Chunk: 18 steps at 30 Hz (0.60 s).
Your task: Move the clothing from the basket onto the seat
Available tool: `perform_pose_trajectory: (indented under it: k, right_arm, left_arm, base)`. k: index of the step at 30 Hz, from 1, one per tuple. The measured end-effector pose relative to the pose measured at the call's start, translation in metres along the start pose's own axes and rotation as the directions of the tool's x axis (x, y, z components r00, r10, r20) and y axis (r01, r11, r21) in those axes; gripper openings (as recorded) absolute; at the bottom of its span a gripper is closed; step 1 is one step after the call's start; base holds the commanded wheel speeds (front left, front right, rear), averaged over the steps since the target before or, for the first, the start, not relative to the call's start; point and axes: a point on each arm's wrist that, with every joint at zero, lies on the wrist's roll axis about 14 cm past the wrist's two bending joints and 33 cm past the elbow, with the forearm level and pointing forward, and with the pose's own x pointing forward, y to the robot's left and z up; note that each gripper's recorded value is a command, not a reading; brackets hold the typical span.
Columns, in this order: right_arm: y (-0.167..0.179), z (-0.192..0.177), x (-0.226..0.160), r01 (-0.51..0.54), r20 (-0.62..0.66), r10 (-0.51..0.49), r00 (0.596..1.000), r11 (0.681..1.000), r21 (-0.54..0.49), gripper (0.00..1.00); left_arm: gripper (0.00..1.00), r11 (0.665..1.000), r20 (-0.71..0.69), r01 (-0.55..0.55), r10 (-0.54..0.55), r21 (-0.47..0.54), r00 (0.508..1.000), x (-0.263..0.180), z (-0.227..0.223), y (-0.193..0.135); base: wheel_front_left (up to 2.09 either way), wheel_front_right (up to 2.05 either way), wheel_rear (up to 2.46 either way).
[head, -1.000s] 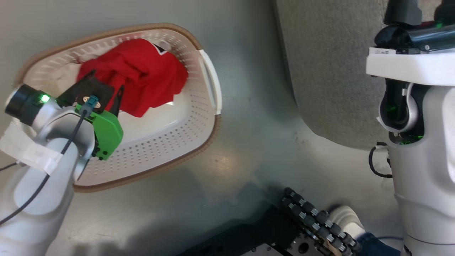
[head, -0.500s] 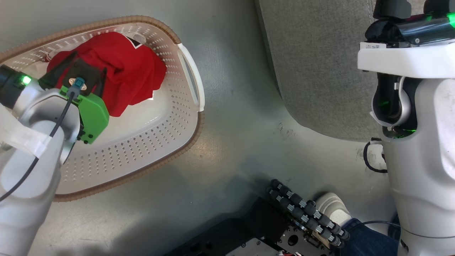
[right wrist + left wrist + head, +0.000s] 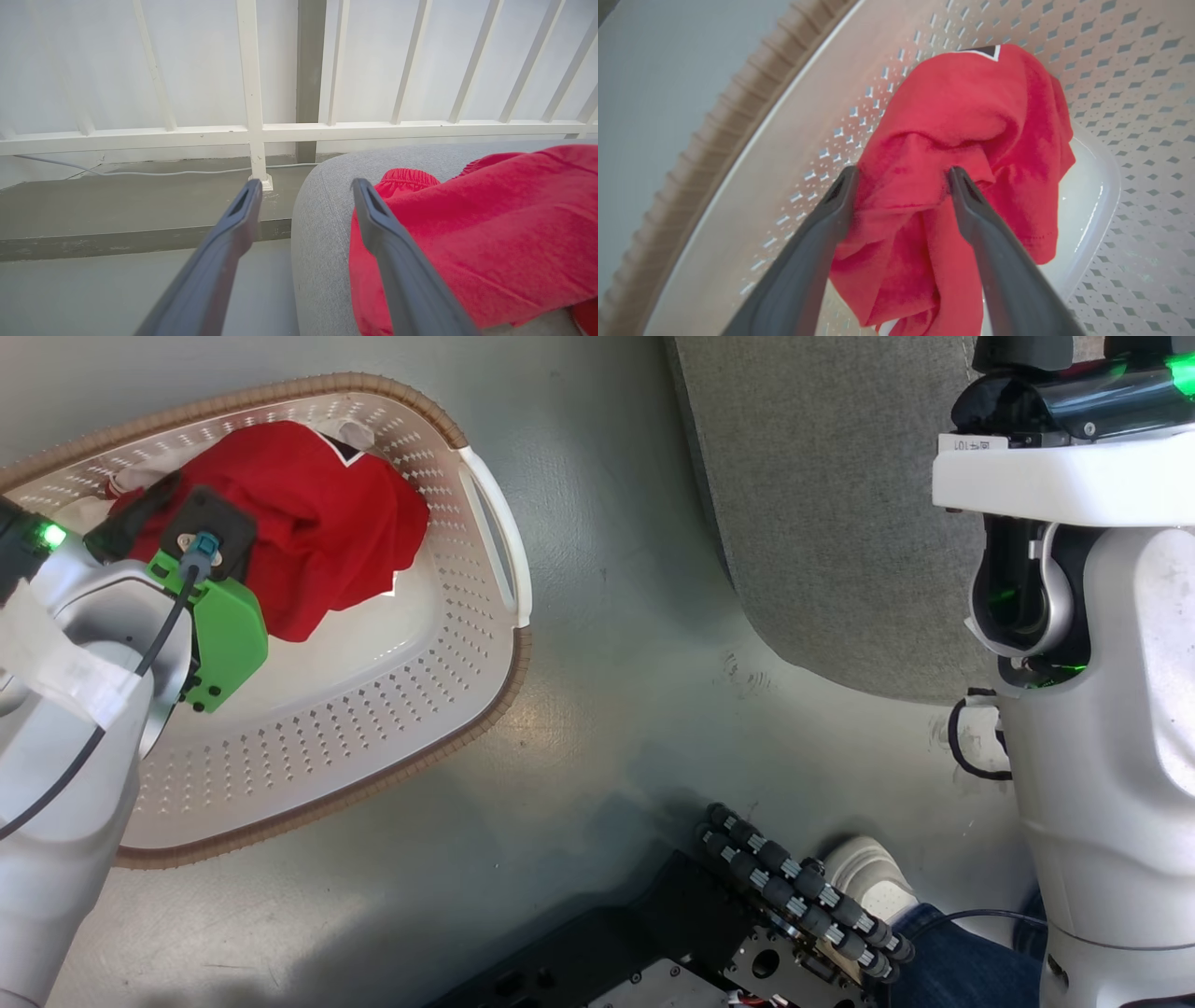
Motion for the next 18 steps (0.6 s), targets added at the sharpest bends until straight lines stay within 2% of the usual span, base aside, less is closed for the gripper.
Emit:
perform_pose_trajectory:
  k: [3, 5, 6, 7, 8, 18]
  right_arm:
    - [0.0, 0.0, 0.0, 0.001, 0.0, -0.001, 1.0, 1.0, 0.001, 1.0]
    - [0.0, 0.0, 0.0, 0.002, 0.001, -0.002, 1.0, 1.0, 0.002, 1.0]
    - [0.0, 0.0, 0.0, 0.002, 0.001, -0.002, 1.0, 1.0, 0.002, 1.0]
    - [0.0, 0.0, 0.0, 0.002, 0.001, -0.002, 1.0, 1.0, 0.002, 1.0]
    - [0.0, 0.0, 0.0, 0.002, 0.002, -0.002, 1.0, 1.0, 0.002, 1.0]
    - [-0.003, 0.009, 0.004, 0.013, 0.027, -0.013, 1.0, 1.0, 0.002, 1.0]
  left_arm:
    - [1.0, 1.0, -0.036, 0.007, -0.007, 0.002, 0.999, 0.0, -0.009, -0.002]
    - [0.4, 1.0, -0.044, 0.017, -0.017, 0.006, 0.999, 0.001, -0.011, -0.005]
    - [0.29, 1.0, -0.044, 0.017, -0.017, 0.006, 0.999, 0.001, -0.011, -0.005]
    - [0.1, 1.0, -0.053, 0.021, -0.02, 0.008, 0.998, 0.001, -0.013, -0.006]
    - [0.0, 1.0, -0.057, 0.026, -0.026, 0.011, 0.998, 0.001, -0.014, -0.007]
    - [0.0, 0.999, -0.033, 0.044, -0.043, 0.013, 0.999, 0.001, -0.006, -0.017]
  base:
    - [0.0, 0.0, 0.0]
    - [0.0, 0.0, 0.0]
    - [0.0, 0.0, 0.0]
    - [0.0, 0.0, 0.0]
    - [0.0, 0.0, 0.0]
    - [0.0, 0.0, 0.0]
